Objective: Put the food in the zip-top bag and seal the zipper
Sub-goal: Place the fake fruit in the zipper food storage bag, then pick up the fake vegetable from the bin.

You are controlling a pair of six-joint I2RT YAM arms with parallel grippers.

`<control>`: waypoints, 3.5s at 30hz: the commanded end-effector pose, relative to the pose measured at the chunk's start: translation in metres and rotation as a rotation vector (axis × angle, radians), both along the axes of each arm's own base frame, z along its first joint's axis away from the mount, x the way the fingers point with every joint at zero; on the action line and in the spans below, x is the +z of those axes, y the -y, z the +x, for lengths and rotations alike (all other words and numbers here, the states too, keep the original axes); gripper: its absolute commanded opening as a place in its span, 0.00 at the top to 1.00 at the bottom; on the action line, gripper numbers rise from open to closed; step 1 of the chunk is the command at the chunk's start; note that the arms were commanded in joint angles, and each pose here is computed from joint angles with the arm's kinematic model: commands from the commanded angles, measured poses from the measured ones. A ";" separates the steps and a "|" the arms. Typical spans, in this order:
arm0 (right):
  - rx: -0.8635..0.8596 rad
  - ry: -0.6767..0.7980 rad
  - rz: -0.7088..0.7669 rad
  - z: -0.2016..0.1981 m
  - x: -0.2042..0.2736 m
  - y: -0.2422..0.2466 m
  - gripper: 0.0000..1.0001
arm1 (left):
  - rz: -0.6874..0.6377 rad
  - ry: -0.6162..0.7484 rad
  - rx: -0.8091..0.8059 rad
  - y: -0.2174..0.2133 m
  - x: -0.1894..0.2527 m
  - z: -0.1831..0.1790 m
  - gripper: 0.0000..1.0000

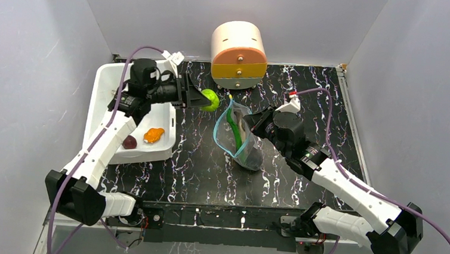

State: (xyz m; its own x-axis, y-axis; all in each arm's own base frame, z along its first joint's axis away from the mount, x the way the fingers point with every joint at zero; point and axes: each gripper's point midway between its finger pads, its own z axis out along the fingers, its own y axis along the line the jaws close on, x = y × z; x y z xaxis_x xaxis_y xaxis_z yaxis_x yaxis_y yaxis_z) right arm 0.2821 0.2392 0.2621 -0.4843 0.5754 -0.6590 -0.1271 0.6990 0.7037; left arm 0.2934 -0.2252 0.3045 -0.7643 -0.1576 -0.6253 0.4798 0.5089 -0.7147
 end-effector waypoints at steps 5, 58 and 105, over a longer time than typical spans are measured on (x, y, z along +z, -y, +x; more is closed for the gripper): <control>-0.027 0.065 0.082 0.005 0.034 0.000 1.00 | -0.010 -0.010 -0.100 0.048 -0.013 -0.035 0.70; 0.002 0.153 0.028 -0.006 0.035 0.011 1.00 | 0.574 0.221 0.468 -0.043 -0.033 0.023 0.08; -0.033 0.172 -0.025 -0.001 0.037 0.020 1.00 | 0.510 -0.174 1.465 -0.377 -0.208 0.175 0.54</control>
State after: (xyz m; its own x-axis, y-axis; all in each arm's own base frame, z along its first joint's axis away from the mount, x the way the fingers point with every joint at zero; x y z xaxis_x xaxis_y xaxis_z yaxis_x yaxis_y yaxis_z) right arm 0.2772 0.2209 0.2657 -0.4158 0.5263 -0.7417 -0.1806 0.7515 0.6346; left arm 0.4552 0.1363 0.0863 -0.2510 -0.6290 -0.7358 -0.6907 0.6489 -0.3191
